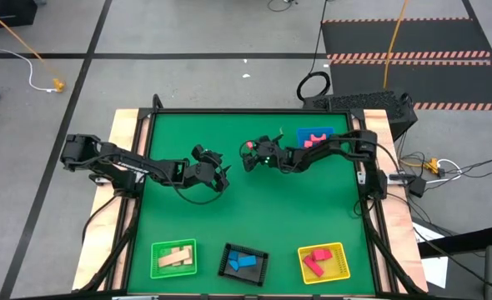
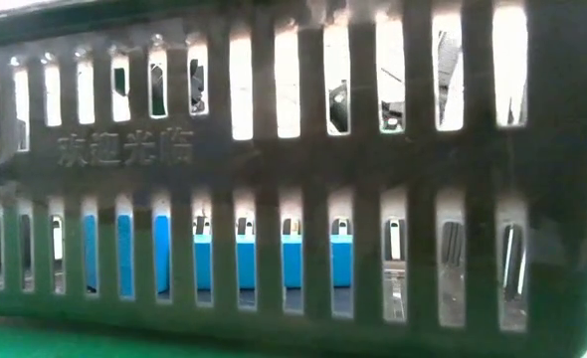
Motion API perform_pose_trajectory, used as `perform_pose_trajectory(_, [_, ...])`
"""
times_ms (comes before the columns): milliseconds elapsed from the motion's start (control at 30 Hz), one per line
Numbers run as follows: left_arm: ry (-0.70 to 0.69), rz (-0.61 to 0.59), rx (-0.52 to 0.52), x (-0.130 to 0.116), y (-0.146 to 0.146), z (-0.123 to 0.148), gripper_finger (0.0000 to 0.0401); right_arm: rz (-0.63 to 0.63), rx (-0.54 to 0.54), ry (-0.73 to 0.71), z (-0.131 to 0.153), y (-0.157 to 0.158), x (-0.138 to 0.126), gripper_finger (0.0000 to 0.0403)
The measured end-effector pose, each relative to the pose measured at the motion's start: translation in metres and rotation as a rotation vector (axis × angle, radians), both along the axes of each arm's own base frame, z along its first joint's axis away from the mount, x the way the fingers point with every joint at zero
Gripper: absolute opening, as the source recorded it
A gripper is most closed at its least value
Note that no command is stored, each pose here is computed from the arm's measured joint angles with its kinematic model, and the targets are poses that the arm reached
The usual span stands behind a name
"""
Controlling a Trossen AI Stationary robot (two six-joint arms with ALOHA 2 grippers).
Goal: Sort & place blocks by color
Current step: Put the orange block into the blue bin
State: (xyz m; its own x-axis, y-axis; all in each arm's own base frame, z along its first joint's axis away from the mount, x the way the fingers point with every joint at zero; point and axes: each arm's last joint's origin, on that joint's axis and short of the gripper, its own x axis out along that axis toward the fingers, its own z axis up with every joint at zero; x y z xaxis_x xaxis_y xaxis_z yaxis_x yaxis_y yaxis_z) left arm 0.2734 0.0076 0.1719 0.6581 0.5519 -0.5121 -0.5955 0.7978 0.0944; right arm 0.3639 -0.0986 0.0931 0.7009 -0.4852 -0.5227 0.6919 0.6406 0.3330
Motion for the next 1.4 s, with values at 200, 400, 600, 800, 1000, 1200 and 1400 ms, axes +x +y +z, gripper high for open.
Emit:
perform_pose_trajectory(200, [0.009, -0.002, 0.002, 0.000, 0.000, -0.001, 0.0253, 0.010, -0.119, 0.081, -0.012, -0.007, 0.018, 0.0278])
perform_pose_trajectory(400, [0.024, -0.001, 0.002, -0.001, 0.000, -0.002, 0.0253, -0.018, -0.115, 0.068, -0.013, -0.011, 0.025, 0.0221])
perform_pose_trajectory(600, [0.035, -0.001, 0.003, -0.002, 0.000, -0.002, 0.0253, -0.060, -0.076, 0.042, -0.011, -0.016, 0.023, 0.0092])
perform_pose_trajectory(800, [0.041, -0.002, 0.003, -0.002, 0.000, -0.003, 0.0253, -0.009, -0.022, 0.012, -0.009, -0.020, 0.022, 0.0040])
perform_pose_trajectory(1000, [0.040, -0.002, 0.002, -0.002, 0.000, -0.003, 0.0253, 0.086, 0.029, 0.077, 0.020, -0.017, 0.014, 0.0046])
perform_pose_trajectory(1200, [0.038, -0.001, -0.001, -0.002, 0.000, -0.003, 0.0253, 0.176, -0.049, 0.227, 0.080, -0.010, -0.014, 0.0044])
perform_pose_trajectory(1400, [0.037, -0.002, -0.003, -0.002, 0.000, -0.003, 0.0253, 0.210, -0.070, 0.333, 0.137, 0.005, -0.060, 0.0045])
